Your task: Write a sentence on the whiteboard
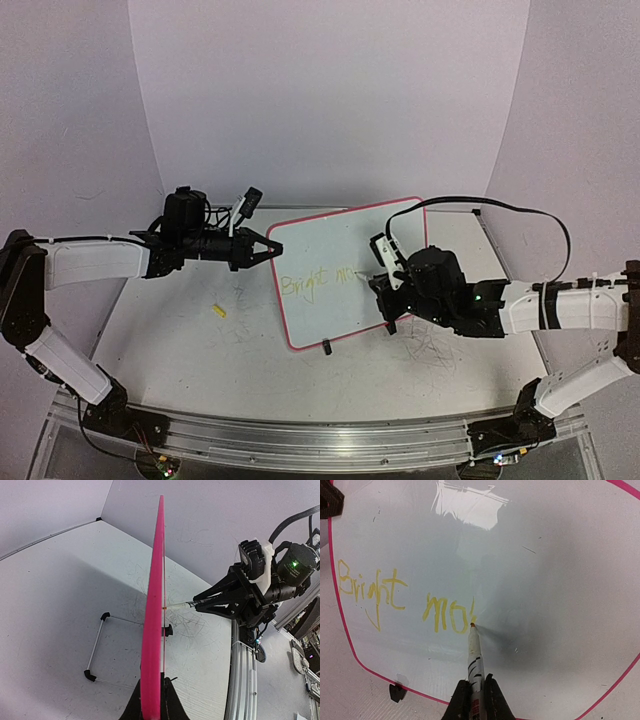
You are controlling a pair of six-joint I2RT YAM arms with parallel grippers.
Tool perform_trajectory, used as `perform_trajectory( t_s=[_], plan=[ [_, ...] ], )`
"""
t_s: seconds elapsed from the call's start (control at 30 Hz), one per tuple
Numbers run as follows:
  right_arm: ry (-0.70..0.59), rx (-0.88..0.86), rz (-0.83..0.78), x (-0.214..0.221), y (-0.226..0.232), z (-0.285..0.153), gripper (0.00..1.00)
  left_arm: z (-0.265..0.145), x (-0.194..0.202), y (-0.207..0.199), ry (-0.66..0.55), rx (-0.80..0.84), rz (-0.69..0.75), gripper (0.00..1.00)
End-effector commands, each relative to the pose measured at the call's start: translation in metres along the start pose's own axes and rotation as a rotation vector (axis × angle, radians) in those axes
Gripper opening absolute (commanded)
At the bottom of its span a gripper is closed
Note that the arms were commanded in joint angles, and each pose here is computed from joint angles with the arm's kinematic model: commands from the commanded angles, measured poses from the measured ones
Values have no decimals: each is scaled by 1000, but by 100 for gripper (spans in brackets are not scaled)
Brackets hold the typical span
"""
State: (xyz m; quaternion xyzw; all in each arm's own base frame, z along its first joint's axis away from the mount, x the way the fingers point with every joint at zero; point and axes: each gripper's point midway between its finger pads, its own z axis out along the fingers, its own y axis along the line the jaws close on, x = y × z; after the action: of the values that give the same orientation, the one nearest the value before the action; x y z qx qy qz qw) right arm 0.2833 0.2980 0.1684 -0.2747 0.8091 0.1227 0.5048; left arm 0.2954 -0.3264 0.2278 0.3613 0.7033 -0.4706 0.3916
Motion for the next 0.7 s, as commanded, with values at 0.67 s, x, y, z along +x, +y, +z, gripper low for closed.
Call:
perform_trajectory(
  t_s=[0.67],
  plan=[
    [46, 5, 14, 12, 3, 5, 0, 3, 17, 12, 55, -57, 80, 0]
  ],
)
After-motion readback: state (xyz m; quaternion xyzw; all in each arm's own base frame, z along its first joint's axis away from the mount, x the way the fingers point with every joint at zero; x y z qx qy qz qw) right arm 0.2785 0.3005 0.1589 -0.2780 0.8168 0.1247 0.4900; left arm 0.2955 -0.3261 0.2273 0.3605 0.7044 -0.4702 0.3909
